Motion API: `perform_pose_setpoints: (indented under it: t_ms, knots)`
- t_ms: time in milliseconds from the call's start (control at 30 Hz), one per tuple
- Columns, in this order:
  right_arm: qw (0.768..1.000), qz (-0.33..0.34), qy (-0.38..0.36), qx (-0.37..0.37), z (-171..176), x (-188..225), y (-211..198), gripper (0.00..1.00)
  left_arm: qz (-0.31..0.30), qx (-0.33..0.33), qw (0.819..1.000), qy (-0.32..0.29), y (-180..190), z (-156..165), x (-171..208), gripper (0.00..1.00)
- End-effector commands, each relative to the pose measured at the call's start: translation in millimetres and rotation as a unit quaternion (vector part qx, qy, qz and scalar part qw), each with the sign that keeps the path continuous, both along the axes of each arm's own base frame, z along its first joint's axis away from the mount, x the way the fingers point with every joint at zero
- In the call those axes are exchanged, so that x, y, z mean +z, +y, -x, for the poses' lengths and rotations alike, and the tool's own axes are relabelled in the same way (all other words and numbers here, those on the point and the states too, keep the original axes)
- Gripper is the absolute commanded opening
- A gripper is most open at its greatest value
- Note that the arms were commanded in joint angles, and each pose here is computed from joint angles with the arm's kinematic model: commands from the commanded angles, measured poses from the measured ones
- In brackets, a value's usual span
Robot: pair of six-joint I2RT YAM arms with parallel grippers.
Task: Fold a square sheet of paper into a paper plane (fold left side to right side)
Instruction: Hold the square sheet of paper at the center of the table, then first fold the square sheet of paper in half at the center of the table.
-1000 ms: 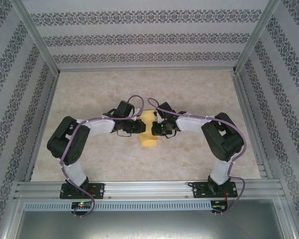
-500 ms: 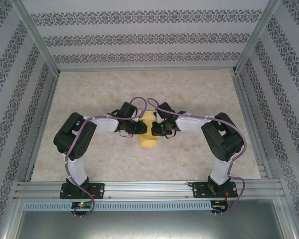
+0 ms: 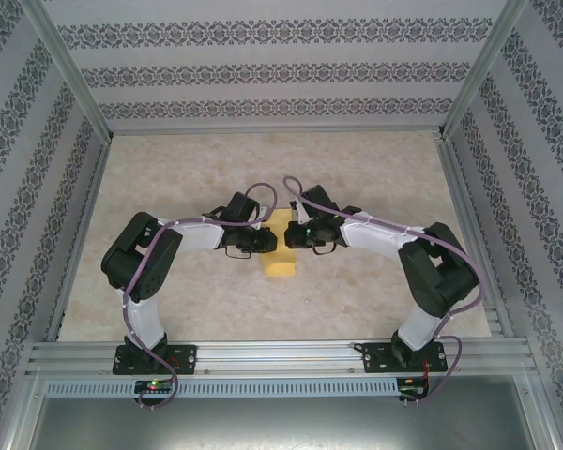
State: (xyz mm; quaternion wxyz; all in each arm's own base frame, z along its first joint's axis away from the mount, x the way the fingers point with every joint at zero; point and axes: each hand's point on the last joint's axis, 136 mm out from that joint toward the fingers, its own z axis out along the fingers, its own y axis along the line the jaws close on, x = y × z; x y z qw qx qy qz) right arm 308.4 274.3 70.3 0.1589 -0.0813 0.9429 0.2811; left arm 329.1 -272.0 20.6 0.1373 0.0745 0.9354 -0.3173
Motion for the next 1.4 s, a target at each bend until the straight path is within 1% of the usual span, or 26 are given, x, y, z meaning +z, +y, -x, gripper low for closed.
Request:
perform_pose_setpoints:
  t_ms: [0, 133, 433, 667, 800, 1033, 1367]
  knots:
    - [0.999, -0.036, -0.018, 0.004, -8, 18, 1, 0.04, -0.045, -0.01, 0.999, 0.029, 7, 17, -29, 0.19]
    - [0.998, -0.055, -0.013, 0.009, -17, 17, 12, 0.03, -0.048, -0.011, 0.998, 0.028, 6, 18, -29, 0.19]
    - [0.998, -0.054, 0.008, -0.01, -45, -15, 21, 0.02, -0.054, -0.017, 0.998, 0.025, 3, 20, -28, 0.19]
    - [0.999, -0.02, 0.034, -0.018, -54, -44, 17, 0.02, -0.059, -0.022, 0.998, 0.023, 3, 21, -27, 0.19]
    - [0.998, 0.01, 0.057, -0.028, -51, -60, 7, 0.02, -0.058, -0.032, 0.998, 0.019, 2, 25, -23, 0.19]
    - [0.995, 0.039, 0.081, -0.032, -44, -75, -2, 0.02, -0.052, -0.05, 0.997, 0.014, 4, 42, -17, 0.19]
    - [0.995, 0.047, 0.086, -0.032, -44, -77, -4, 0.02, -0.026, -0.077, 0.996, 0.023, 1, 85, -9, 0.19]
